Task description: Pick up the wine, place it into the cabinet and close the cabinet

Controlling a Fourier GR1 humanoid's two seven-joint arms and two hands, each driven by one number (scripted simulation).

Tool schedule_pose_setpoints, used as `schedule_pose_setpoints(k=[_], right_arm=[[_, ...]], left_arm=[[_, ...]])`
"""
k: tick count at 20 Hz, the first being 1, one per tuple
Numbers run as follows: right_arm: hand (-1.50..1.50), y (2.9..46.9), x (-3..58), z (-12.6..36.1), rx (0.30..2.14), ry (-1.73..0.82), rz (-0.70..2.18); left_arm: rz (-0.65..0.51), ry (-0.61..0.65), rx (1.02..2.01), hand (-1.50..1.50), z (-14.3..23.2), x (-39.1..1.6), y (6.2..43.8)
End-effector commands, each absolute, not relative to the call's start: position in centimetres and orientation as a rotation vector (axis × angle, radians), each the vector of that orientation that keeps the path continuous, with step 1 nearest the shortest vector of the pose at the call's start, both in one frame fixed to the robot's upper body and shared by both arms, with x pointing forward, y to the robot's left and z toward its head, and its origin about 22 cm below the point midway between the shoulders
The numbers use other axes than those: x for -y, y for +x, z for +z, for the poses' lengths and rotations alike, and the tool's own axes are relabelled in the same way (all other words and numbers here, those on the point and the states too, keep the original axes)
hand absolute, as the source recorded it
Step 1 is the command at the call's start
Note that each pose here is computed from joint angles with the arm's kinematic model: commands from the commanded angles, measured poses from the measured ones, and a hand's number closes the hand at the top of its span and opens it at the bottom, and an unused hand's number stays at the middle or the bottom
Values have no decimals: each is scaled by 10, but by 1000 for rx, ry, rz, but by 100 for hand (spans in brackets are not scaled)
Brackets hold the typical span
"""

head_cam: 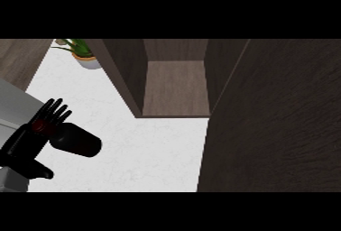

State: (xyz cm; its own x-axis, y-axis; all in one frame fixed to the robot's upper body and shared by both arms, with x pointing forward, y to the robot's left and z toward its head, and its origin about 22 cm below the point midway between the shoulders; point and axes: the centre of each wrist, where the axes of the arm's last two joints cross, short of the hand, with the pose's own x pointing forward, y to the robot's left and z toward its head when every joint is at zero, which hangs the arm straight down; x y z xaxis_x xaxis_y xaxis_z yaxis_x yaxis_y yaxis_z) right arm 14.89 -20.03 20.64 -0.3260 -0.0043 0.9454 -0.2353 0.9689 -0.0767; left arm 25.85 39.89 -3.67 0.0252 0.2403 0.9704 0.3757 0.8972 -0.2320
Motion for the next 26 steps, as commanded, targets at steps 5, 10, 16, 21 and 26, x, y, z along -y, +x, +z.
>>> schedule_pose_setpoints(k=[5,10,16,21,26], right_arm=[[-150,126,214,213,1960,201,208],[-150,112,212,222,1954,175,253],[-150,129,212,216,1962,175,224],[-150,130,203,217,1945,198,239],[-150,121,209,219,1943,170,242]], left_arm=[[-112,-513,1571,-150,-64,-395,252],[-118,-522,1569,-150,-65,-402,251],[-103,-521,1551,-150,-85,-388,253],[-127,-537,1536,-150,-94,-379,253],[-57,-553,1547,-150,-104,-381,247]])
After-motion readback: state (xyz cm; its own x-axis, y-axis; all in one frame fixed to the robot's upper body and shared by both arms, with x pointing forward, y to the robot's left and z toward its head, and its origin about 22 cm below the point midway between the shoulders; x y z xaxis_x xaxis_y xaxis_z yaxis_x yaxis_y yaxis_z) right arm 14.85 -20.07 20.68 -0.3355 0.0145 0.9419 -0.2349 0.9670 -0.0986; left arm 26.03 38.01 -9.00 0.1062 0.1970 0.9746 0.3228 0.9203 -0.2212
